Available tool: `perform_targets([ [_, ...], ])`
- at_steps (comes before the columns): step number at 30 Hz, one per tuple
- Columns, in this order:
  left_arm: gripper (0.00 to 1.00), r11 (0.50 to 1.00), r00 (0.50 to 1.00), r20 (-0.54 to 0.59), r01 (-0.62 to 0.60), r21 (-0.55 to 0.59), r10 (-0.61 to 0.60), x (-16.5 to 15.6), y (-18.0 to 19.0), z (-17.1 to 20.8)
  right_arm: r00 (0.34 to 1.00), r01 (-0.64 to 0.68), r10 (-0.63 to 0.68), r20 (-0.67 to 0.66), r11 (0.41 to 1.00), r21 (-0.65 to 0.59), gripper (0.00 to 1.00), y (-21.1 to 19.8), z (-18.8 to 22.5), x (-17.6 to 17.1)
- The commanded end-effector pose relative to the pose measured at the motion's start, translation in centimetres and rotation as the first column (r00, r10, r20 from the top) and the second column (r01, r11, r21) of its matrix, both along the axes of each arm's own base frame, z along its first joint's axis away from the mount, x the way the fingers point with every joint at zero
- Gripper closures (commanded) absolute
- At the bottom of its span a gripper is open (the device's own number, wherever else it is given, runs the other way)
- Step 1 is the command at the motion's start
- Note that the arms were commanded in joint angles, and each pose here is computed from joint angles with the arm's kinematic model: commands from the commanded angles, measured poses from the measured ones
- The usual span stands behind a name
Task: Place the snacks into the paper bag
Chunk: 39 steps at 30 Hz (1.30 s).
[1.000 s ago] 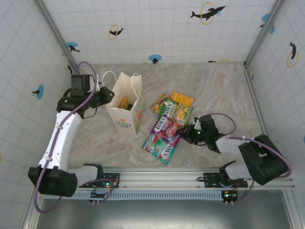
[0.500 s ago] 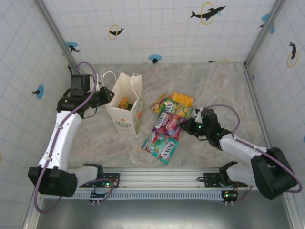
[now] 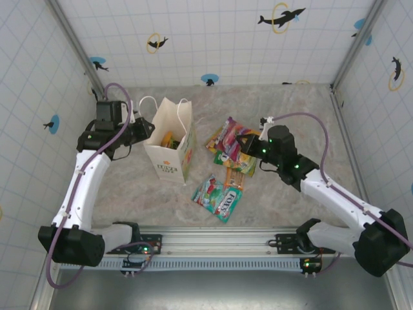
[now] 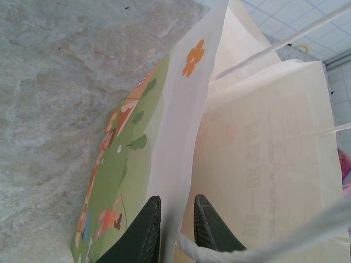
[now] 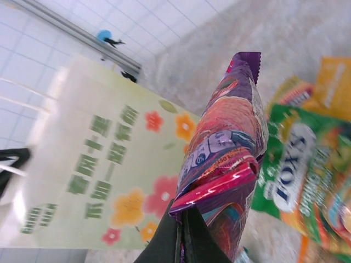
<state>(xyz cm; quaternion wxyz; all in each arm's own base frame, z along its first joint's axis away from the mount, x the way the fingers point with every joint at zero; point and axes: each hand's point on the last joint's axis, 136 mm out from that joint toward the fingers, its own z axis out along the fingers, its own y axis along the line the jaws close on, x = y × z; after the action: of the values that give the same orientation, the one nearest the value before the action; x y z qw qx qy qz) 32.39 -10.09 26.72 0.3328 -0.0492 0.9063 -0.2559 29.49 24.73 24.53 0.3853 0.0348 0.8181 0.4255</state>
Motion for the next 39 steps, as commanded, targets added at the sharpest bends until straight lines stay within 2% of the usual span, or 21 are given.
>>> perform_targets([
  [1,0.79,1.000,1.000,0.020,0.005,-0.006,-0.005,0.1,0.0,0.4,0.976,0.035,-0.041,0.214,0.999,0.031,1.00,0.7,7.3,1.4],
  [4,0.79,1.000,1.000,0.022,0.003,-0.005,-0.003,0.2,0.0,0.5,0.947,0.046,-0.060,0.317,0.998,0.052,1.00,1.8,11.3,1.5],
  [7,0.79,1.000,1.000,0.016,0.002,-0.005,-0.002,0.2,0.0,0.2,0.908,0.096,-0.132,0.396,0.989,0.111,1.00,2.4,15.3,1.3],
  [12,0.79,1.000,1.000,0.021,0.001,-0.012,-0.001,0.3,-0.1,0.4,0.832,0.069,-0.153,0.534,0.982,0.174,1.00,5.1,21.6,-0.5],
  [16,0.79,1.000,1.000,0.027,0.001,-0.013,-0.001,0.4,-0.1,0.6,0.779,0.044,-0.143,0.610,0.984,0.174,1.00,7.5,24.7,-2.3],
  [23,0.80,1.000,1.000,0.015,-0.003,0.001,0.003,0.3,0.1,-0.1,0.690,0.014,-0.114,0.715,0.989,0.144,1.00,11.7,27.5,-5.9],
  [26,0.80,1.000,1.000,0.014,0.002,-0.002,-0.002,0.4,0.0,-0.1,0.690,-0.006,-0.104,0.716,0.989,0.150,1.00,12.9,27.8,-6.4],
  [28,0.79,1.000,1.000,0.014,0.004,-0.005,-0.004,0.4,-0.1,0.0,0.699,0.031,-0.118,0.705,0.990,0.135,1.00,13.2,27.2,-6.1],
  [32,0.79,1.000,1.000,0.015,-0.001,0.001,0.001,0.5,0.1,0.1,0.742,0.097,-0.155,0.652,0.988,0.124,1.00,13.0,24.7,-5.0],
  [39,0.79,1.000,1.000,0.008,-0.012,0.015,0.012,0.7,0.3,-0.2,0.809,0.137,-0.126,0.574,0.990,0.024,1.00,14.5,20.2,-3.7],
])
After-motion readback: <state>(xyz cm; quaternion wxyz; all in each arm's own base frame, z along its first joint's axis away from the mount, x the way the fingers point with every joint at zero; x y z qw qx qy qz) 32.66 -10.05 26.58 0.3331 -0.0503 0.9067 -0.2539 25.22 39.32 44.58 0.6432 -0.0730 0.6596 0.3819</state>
